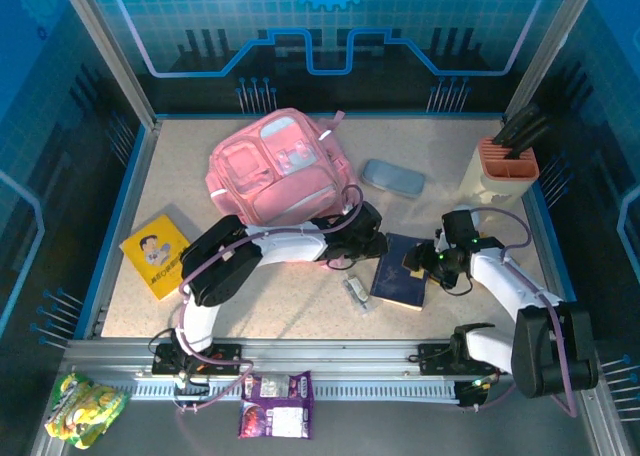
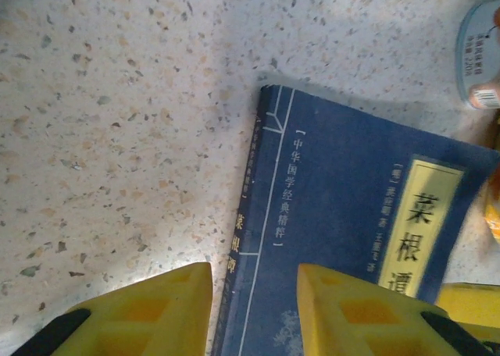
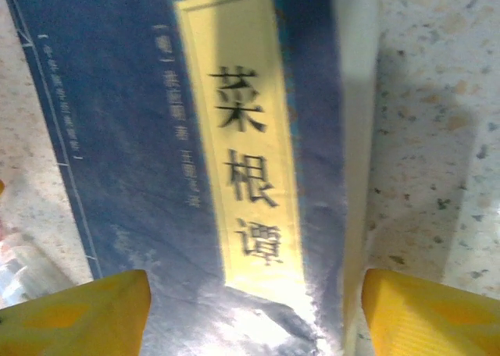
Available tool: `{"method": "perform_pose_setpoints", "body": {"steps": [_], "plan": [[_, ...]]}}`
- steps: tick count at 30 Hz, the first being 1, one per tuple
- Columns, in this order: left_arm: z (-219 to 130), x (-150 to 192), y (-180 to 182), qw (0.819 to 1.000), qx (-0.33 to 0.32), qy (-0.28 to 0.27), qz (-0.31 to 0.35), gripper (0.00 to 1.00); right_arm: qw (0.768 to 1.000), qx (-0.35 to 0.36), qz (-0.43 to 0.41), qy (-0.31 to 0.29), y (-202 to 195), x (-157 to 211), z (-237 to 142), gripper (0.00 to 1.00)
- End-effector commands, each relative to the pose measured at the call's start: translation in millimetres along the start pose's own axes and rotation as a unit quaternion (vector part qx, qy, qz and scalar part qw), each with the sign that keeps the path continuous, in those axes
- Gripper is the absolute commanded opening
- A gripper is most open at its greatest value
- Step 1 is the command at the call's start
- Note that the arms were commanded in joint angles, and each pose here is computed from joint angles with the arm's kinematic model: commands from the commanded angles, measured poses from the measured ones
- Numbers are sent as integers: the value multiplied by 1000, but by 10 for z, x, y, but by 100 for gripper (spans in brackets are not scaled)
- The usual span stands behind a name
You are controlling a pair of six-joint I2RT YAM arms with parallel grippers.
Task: Pack the student bag
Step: Pick up the book from the center of the table.
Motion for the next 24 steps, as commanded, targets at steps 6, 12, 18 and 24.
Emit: {"method": "perform_pose_setpoints", "body": {"steps": [6, 12, 18, 24], "plan": [[154, 32, -74, 1000, 6, 26, -3, 27, 999, 7, -29, 37, 78, 80, 96, 69], [225, 63, -38, 999, -2, 36, 0, 24, 998, -24, -51, 25, 203, 21, 22, 68], [248, 63, 1, 999, -10, 32, 2, 22, 996, -48, -81, 8, 316, -26, -118, 64], [262, 67, 34, 999, -14, 30, 3, 22, 993, -54, -105, -9, 361, -55, -258, 60]]}}
Point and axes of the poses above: each hand's point on the last joint's axis, 136 mm out from that joint toward the fingers, its own z axis out along the fingers, its own y axis along the line the jaws close on, x = y × z, the point moved 4 cm from there along -z, back along the fingers, and after that the axes turned 11 degrees about -z, right-handed, at the moved point
